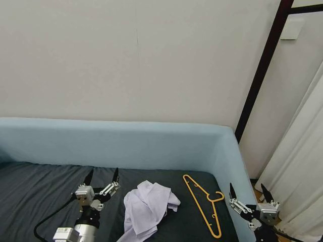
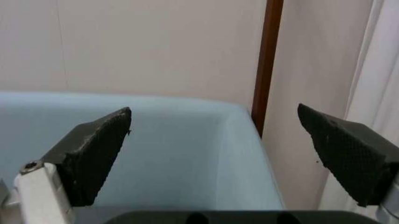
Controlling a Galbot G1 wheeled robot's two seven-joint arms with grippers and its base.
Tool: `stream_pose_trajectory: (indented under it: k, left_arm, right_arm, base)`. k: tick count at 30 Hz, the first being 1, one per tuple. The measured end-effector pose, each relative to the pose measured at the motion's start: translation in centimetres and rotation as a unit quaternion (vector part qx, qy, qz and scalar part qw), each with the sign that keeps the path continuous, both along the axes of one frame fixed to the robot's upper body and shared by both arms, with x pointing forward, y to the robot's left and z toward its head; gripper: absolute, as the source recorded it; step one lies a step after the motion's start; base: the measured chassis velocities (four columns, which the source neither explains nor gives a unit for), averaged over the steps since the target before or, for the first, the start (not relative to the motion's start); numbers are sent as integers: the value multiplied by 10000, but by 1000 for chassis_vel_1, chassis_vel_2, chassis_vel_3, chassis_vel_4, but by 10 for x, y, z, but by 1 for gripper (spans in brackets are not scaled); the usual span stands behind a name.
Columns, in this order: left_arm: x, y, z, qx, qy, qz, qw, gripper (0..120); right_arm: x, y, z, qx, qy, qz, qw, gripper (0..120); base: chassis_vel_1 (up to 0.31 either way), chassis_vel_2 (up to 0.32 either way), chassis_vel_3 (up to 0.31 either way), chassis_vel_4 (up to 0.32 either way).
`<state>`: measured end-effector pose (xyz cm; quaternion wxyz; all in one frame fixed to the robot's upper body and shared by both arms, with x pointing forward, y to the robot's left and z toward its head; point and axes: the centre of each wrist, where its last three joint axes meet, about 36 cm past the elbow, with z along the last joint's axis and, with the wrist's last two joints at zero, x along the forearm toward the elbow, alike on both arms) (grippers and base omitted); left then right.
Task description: Pick up the clothes from the sofa and hang them on the clothes hanger.
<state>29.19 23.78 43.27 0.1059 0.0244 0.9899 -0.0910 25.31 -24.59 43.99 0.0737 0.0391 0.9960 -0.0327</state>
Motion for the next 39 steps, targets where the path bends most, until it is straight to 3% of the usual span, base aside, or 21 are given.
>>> stream_pose_trajectory:
  k: [3, 11, 33, 39]
  left_arm:
    - [-1, 1, 9, -19, -84, -10, 10000, 100]
    - [-1, -2, -13, -48, 125, 40, 9999, 100]
    - [-3, -7, -10, -114, 63, 78, 9999, 100]
    - [-14, -7, -4, -96, -23, 231, 9997, 100]
  right_arm:
    - [-2, 2, 13, 97, -99, 19, 9999, 100]
    - [0, 1, -4, 121, 64, -12, 9999, 100]
    - [8, -3, -8, 268, -13, 105, 9996, 100]
    - [21, -16, -7, 61, -63, 383, 9992, 100]
  base:
    - [0, 0, 0, 0]
    - [0, 0, 0, 0]
    - [0, 0, 0, 0]
    - [0, 0, 0, 0]
